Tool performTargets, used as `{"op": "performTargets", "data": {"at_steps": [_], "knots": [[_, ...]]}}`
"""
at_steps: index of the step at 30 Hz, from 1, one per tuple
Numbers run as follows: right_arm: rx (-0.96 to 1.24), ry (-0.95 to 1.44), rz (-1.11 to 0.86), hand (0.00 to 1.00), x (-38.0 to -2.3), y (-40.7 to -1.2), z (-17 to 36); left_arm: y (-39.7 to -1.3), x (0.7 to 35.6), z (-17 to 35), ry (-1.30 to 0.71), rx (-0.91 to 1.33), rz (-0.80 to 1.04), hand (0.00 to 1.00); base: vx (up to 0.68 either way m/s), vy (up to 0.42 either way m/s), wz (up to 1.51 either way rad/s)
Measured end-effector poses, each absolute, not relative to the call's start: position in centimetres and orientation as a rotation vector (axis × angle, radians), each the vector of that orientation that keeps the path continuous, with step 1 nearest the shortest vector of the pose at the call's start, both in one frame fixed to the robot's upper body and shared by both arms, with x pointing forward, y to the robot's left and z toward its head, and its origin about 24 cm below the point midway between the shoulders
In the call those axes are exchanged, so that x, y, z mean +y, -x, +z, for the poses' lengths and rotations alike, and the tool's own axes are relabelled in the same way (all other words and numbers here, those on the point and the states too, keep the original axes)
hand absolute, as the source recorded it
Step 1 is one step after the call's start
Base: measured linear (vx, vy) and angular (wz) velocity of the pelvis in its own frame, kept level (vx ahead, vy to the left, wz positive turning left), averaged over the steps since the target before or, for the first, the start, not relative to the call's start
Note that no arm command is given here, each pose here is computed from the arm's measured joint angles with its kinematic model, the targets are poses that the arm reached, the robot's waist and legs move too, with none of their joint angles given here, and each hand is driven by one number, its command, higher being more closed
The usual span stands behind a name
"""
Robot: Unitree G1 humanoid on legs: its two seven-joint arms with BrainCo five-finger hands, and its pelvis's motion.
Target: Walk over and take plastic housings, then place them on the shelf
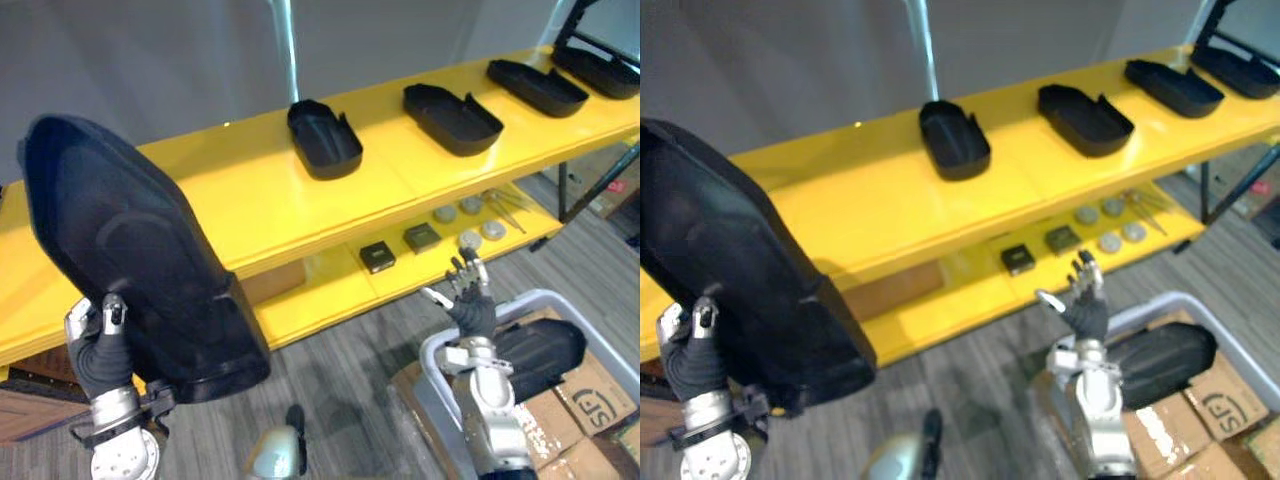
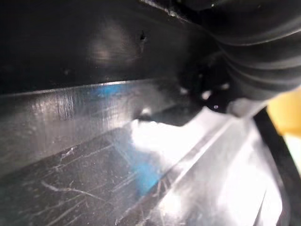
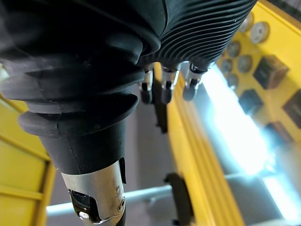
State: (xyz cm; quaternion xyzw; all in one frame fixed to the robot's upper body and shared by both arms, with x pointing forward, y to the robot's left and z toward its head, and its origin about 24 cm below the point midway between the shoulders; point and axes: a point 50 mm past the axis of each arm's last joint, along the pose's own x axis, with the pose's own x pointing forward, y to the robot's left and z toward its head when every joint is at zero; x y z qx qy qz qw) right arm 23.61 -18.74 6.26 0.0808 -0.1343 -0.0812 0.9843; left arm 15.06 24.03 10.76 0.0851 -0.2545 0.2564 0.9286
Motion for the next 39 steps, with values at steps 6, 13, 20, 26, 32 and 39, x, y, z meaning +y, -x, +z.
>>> {"op": "performTargets", "data": {"at_steps": [6, 13, 20, 26, 32, 39], "knots": [[-0.361, -0.228, -0.189, 0.0, -17.9, -24.0, 7.3, -16.5, 23.4, 11.8, -0.173, -0.596, 0.529, 1.0, -0.01, 0.128, 0.01], [-0.435, -0.165, -0.171, 0.0, -17.6, -23.8, 8.1, -17.5, 23.9, 13.7, -0.325, -0.659, 0.505, 1.0, 0.21, 0.138, 0.24], [-0.652, -0.035, -0.262, 0.0, -22.0, -22.3, 12.6, -19.3, 23.1, 15.2, -0.268, -0.729, 0.482, 1.0, 0.27, -0.081, 1.1], [-0.718, 0.079, -0.391, 0.0, -24.3, -23.3, 14.9, -20.0, 22.2, 13.1, -0.199, -0.625, 0.436, 1.0, 0.17, -0.166, 1.15], [-0.853, 0.076, -0.441, 0.0, -24.3, -23.9, 17.8, -19.4, 22.4, 12.6, -0.158, -0.627, 0.5, 1.0, 0.05, 0.06, 0.0], [-0.83, 0.043, -0.597, 0.0, -24.6, -20.7, 16.0, -19.5, 22.5, 12.9, -0.172, -0.634, 0.492, 1.0, -0.02, 0.061, -0.21]]}}
